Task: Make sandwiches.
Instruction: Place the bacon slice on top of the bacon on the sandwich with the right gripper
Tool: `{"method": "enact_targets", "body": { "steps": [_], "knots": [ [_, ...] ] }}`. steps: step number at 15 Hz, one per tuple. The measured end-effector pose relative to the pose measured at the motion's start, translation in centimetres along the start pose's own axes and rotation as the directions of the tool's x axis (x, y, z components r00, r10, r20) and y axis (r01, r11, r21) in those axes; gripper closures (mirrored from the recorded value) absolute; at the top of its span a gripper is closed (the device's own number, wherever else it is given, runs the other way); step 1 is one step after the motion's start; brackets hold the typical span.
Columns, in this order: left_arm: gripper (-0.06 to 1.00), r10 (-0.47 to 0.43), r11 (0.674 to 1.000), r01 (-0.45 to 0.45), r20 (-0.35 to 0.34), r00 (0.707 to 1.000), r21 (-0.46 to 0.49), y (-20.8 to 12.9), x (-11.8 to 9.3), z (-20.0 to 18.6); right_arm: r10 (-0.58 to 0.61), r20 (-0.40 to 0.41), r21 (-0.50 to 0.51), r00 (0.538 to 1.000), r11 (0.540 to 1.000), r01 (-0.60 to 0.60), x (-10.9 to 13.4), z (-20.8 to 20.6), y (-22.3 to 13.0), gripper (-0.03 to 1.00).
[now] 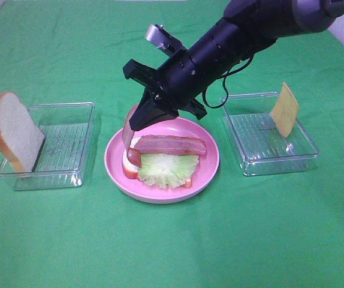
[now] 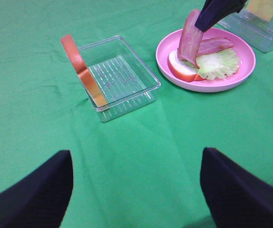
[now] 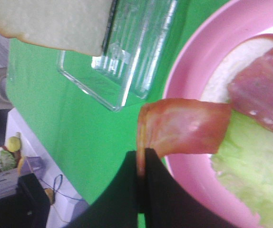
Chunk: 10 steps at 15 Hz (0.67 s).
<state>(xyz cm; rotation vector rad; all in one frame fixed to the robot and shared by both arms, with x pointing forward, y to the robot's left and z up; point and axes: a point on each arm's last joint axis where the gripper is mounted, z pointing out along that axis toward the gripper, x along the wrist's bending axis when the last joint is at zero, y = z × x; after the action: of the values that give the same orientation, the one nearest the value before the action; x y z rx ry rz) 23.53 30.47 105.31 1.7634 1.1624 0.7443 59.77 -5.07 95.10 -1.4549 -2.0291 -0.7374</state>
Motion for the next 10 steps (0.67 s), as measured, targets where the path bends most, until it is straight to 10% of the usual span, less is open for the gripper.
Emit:
{"method": "enact_targets", "body": {
  "steps": [10],
  "knots": [
    [0.24,0.0,1.0,0.0,0.0,1.0,0.0,0.0,0.0,0.0,0.016,0.361,0.015,0.932,1.0,-0.023,-2.9,-1.0,-0.3,0.97]
  ]
}}
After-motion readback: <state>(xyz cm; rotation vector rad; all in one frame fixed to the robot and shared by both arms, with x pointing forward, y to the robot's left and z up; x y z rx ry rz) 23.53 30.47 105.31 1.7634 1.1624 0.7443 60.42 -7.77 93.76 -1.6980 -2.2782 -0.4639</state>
